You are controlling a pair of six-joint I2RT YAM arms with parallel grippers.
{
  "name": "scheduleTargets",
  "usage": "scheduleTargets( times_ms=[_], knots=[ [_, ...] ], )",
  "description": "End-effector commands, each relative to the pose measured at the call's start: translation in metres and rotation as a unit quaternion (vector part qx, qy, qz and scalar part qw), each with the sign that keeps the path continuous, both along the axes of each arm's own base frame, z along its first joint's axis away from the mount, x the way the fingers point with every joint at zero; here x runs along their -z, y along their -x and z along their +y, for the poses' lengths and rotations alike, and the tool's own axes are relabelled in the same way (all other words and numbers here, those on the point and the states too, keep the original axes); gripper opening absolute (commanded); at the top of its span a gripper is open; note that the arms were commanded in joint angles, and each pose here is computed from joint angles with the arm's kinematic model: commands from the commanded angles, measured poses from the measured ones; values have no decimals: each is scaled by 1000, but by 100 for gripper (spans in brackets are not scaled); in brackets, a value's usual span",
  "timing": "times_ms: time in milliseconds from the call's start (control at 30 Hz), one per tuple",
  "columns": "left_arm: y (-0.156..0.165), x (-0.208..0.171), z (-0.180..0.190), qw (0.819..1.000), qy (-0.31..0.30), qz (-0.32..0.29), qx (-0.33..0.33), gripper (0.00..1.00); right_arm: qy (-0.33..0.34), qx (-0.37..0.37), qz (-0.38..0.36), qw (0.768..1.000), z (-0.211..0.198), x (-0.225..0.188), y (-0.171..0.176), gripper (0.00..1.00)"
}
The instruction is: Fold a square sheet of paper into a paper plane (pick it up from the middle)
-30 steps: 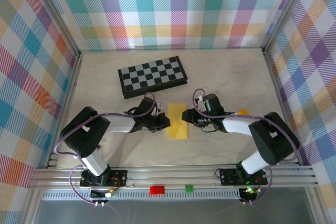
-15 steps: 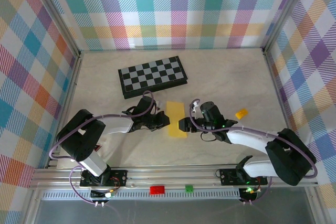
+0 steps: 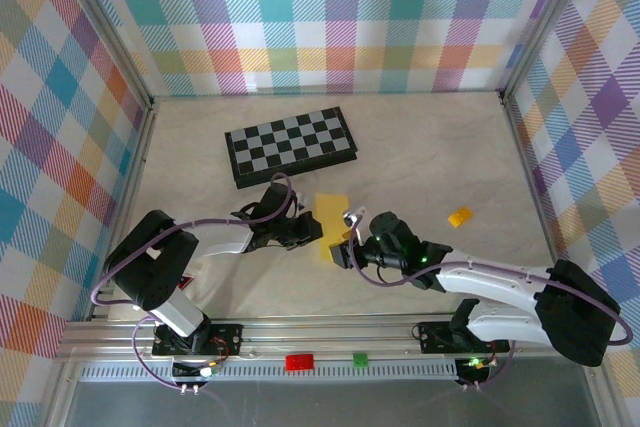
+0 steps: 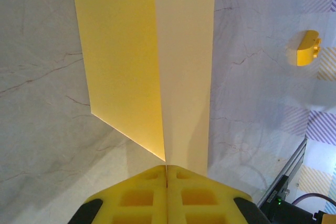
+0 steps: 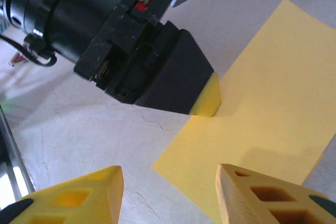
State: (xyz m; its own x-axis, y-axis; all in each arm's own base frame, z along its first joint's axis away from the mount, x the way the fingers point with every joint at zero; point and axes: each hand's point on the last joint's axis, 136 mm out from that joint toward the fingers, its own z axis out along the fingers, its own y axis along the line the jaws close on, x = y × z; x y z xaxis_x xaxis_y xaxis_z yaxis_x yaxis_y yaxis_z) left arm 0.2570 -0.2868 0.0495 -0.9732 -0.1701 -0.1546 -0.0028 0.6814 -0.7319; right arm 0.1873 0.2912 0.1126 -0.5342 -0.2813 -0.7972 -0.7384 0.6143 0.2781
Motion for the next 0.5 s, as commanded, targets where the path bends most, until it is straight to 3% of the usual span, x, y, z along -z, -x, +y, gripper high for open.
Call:
scheduleTargets(
  times_ms=[0, 467],
  knots=[
    [-3, -11, -2, 1000, 5, -8, 1, 7, 23, -12, -69, 997, 0, -6, 0, 51],
    [-4, -13, -1, 1000, 4, -10, 0, 6, 52, -42, -146, 987, 9, -16, 14, 50]
  ],
)
